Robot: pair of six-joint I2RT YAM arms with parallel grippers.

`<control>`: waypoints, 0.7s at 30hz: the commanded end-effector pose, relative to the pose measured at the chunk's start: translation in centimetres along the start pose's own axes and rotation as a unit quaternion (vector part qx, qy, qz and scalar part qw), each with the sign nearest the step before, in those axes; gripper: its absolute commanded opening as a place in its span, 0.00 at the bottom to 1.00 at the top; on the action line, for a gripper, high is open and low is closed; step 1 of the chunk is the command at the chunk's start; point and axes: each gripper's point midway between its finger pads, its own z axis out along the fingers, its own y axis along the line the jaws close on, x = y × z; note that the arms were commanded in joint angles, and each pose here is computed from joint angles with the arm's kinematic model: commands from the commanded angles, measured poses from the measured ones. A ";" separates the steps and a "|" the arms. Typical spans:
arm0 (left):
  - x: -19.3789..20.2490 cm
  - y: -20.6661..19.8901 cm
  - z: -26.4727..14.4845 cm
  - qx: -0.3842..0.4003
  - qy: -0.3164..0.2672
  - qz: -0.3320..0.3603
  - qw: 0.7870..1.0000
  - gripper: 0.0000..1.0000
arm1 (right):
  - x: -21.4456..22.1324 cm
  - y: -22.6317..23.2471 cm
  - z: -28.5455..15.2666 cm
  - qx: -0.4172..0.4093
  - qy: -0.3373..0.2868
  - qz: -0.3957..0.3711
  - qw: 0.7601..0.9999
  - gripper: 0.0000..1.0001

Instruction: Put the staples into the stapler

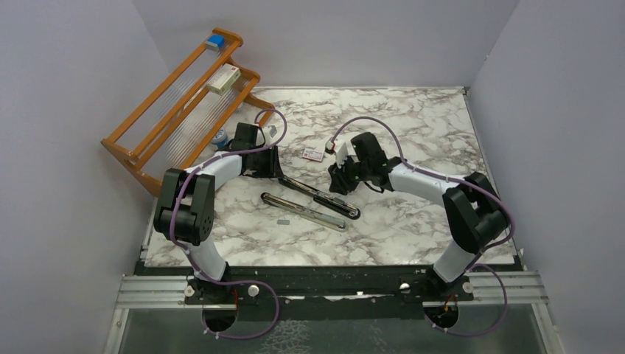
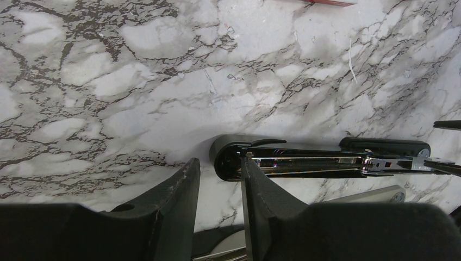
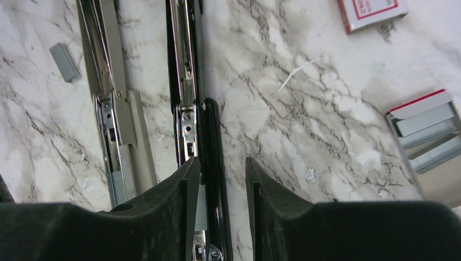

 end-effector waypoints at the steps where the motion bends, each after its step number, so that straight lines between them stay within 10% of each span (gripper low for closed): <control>1: 1.0 1.3 0.7 -0.024 0.021 0.002 0.999 0.36 | -4.0 0.1 -0.5 0.001 -0.061 -0.018 0.998 0.40; 21: 1.1 1.3 0.7 -0.023 0.022 0.001 0.999 0.36 | 0.6 1.4 2.0 -0.070 0.029 -0.002 0.997 0.40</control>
